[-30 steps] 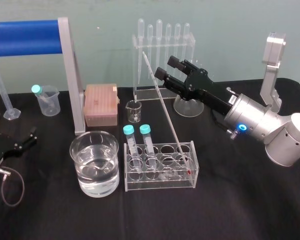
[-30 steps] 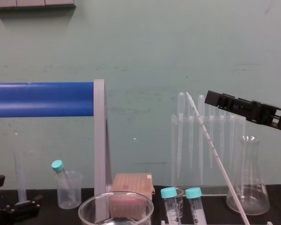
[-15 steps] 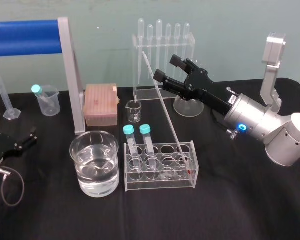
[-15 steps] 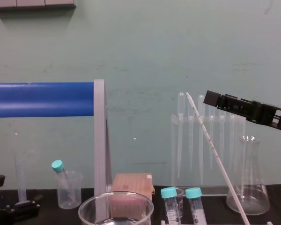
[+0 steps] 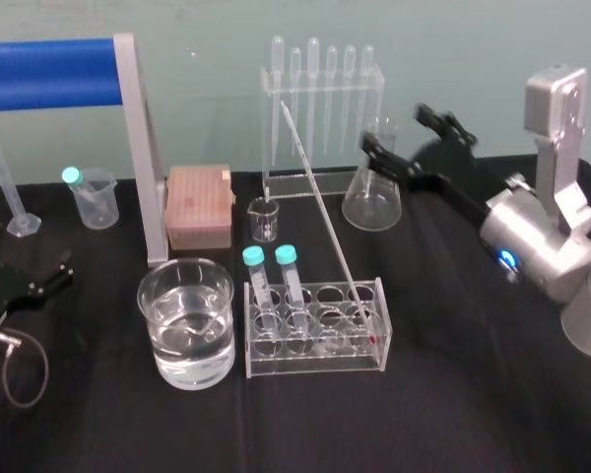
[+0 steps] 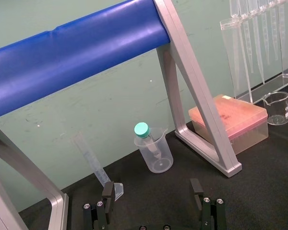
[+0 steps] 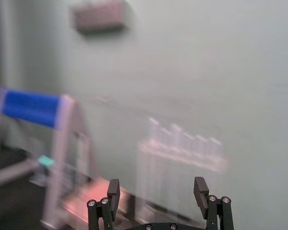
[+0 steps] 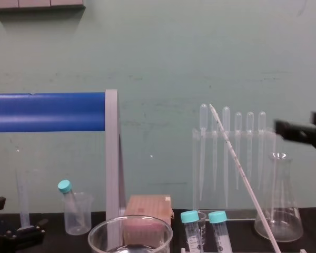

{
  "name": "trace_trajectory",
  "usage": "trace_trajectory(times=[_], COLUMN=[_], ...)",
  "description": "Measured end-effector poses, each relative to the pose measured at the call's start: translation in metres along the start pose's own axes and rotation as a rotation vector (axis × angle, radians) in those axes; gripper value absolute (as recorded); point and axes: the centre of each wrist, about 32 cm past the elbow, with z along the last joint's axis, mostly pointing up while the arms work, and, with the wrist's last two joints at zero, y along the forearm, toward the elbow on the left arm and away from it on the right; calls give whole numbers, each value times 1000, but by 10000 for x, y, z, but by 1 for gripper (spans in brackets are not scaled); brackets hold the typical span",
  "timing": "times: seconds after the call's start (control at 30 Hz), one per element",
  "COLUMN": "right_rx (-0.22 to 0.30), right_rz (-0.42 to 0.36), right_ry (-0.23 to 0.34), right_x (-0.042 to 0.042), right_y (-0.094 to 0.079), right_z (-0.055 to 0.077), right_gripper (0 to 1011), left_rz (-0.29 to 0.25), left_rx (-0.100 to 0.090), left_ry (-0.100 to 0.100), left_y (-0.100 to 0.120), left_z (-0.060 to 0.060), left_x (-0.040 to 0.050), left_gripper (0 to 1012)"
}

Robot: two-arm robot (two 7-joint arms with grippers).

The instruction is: Hold the thermometer with one hand and immerse one end into the beaker, then reinsert it into the test tube rack.

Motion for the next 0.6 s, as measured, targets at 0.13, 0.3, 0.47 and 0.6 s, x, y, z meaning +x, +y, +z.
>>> trace_trajectory(times=[0.13,0.3,0.47,0.6], right_rx=[-104,-219,-304,-330], right_rz=[-126,-237,-300,-321], right_ry=[-73,-88,-55,-29], right_x=[-76,-136,-175,-179], right_y=[-127,-274,-407,-461], right_z=[-5,-159,-390,-502], right_gripper=[1002,1002,1002,1002], left_rz=[0,0,0,0], left_rx=[0,0,0,0], left_ry=[0,0,0,0], left_y=[0,0,0,0], left_z=[0,0,0,0], left_x=[0,0,0,0], left_gripper=[1008,1008,1008,1008])
